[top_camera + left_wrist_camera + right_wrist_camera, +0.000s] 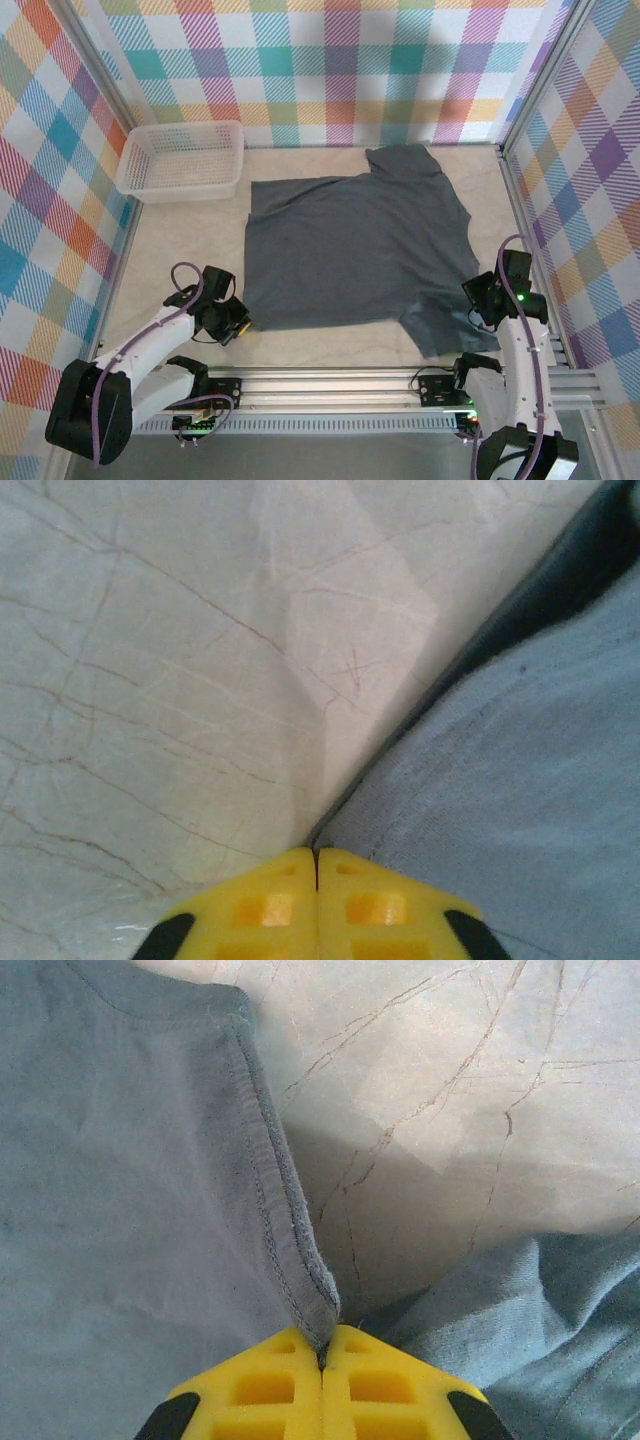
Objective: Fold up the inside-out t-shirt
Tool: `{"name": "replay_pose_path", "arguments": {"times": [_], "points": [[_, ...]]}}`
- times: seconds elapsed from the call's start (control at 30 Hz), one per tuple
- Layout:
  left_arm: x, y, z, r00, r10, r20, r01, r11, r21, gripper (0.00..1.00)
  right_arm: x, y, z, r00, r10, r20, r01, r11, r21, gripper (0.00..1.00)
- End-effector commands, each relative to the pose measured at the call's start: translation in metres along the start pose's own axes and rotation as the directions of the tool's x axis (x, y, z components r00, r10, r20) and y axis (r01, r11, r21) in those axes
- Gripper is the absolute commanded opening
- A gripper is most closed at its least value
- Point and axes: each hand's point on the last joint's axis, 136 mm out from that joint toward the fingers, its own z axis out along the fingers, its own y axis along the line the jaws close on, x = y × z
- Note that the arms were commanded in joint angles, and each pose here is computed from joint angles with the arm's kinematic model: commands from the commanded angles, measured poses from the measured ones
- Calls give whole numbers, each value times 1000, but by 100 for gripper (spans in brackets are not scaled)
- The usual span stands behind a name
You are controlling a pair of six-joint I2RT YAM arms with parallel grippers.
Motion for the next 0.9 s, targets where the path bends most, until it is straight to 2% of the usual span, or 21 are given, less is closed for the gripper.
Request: {"name": "replay_pose_path", "arguments": {"times": [0.0, 0.13, 0.2, 0.3, 0.43, 0.63, 0.87], "points": [[0, -1, 1, 999, 32, 10, -32, 1000, -2, 0, 7, -16, 2, 1000, 11, -8, -10, 999, 51, 0], [-7, 37, -24, 994, 30, 102, -12, 985, -174, 0, 16, -36, 2, 1000, 14, -1, -13, 995, 96, 0], [-6, 40, -32, 992, 38, 118, -19, 987, -161, 0, 18, -31, 1, 1000, 20, 4, -20, 999, 51, 0], [-3, 25, -38, 992, 47, 120, -40, 997, -62, 0, 15, -34, -2, 999, 31, 20, -33, 997, 73, 0], [-13, -4, -57, 983, 84, 163, -83, 996, -14, 0, 2, -10, -11, 1000, 1, 29, -1, 1000, 13, 0], [-49, -47, -82, 963, 106, 247, -107, 994, -7, 0, -30, 31, -15, 997, -35, 69, 39, 998, -48, 0], [-91, -73, -78, 955, 103, 277, -103, 995, -14, 0, -51, 61, 6, 998, -50, 44, 52, 997, -53, 0]]}}
